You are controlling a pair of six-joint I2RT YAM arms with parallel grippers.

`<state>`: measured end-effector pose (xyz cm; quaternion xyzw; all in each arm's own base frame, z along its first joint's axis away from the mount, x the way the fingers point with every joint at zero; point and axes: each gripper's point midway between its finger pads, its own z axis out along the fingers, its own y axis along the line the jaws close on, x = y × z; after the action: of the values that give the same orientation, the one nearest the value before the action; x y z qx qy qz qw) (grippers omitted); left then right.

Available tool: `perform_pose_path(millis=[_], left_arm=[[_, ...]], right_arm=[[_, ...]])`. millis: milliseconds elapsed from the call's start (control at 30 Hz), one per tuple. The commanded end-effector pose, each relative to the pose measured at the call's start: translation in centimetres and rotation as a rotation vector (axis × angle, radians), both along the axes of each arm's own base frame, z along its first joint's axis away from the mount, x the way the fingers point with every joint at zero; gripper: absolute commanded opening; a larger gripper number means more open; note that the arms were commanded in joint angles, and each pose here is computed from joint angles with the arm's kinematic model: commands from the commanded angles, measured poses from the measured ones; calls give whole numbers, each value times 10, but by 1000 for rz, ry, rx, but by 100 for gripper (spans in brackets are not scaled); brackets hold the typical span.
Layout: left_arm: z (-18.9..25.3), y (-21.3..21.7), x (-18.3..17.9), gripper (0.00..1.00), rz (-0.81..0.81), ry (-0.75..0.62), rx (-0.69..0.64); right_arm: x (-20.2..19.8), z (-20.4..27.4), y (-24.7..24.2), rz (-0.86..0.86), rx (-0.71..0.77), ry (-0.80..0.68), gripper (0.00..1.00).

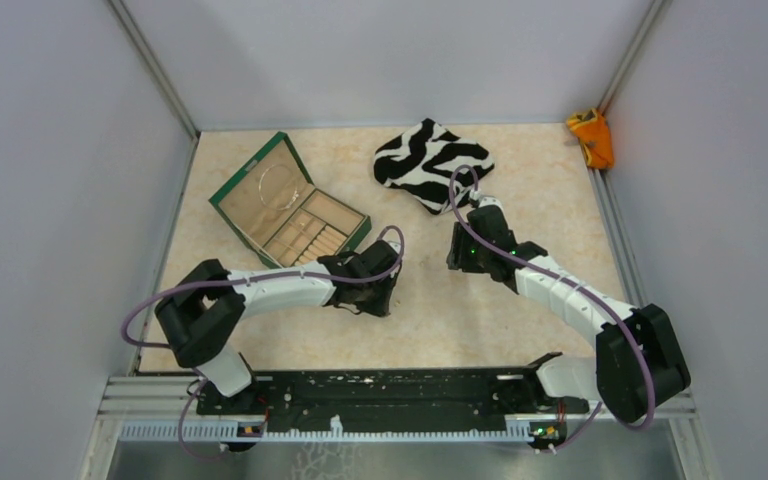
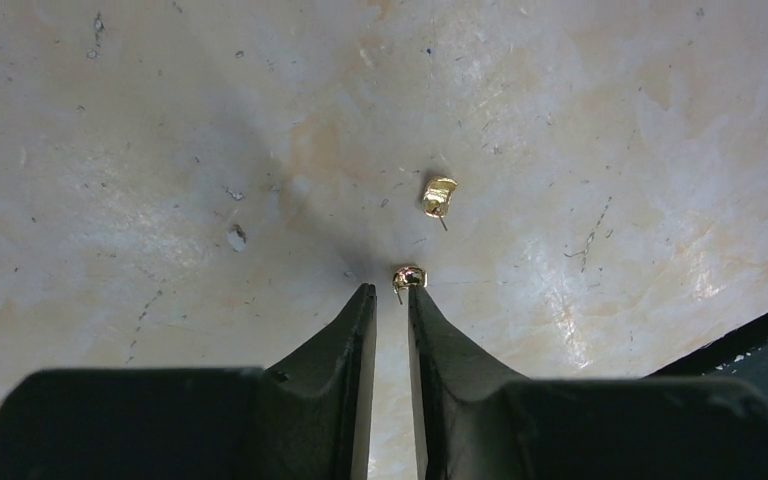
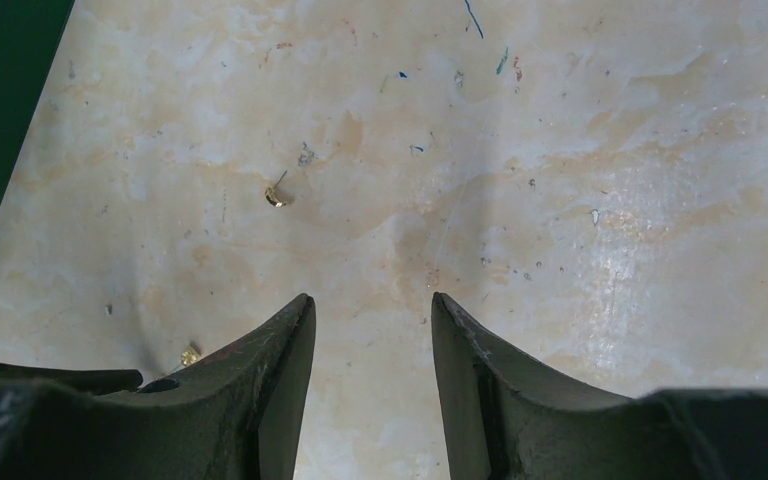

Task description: Organize the mixed jewelry

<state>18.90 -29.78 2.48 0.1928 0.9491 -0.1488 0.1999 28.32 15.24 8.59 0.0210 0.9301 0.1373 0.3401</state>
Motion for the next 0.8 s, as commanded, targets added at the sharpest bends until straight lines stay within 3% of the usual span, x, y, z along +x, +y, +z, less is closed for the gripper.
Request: perform_pose_path(millis=[0, 167, 267, 467, 533, 700, 767], left_arm=[[6, -15, 6, 23, -4, -15, -41], [7, -15, 7, 15, -3, -22, -48], [9, -17, 8, 1, -7, -20, -50], [29, -23, 7, 0, -49, -18, -77], [48, -31, 2, 0, -133, 17, -152], [112, -49, -37, 0, -477, 250, -542], [131, -48, -52, 0, -595, 300, -615]], right_arm=[[17, 23, 9, 18, 28, -72, 46], [17, 22, 9, 18, 28, -71, 46], [16, 22, 9, 18, 30, -70, 46], [16, 25, 10, 20, 37, -75, 45], [17, 27, 9, 16, 36, -82, 45], [18, 28, 12, 24, 45, -90, 45], [18, 29, 11, 25, 43, -93, 45]])
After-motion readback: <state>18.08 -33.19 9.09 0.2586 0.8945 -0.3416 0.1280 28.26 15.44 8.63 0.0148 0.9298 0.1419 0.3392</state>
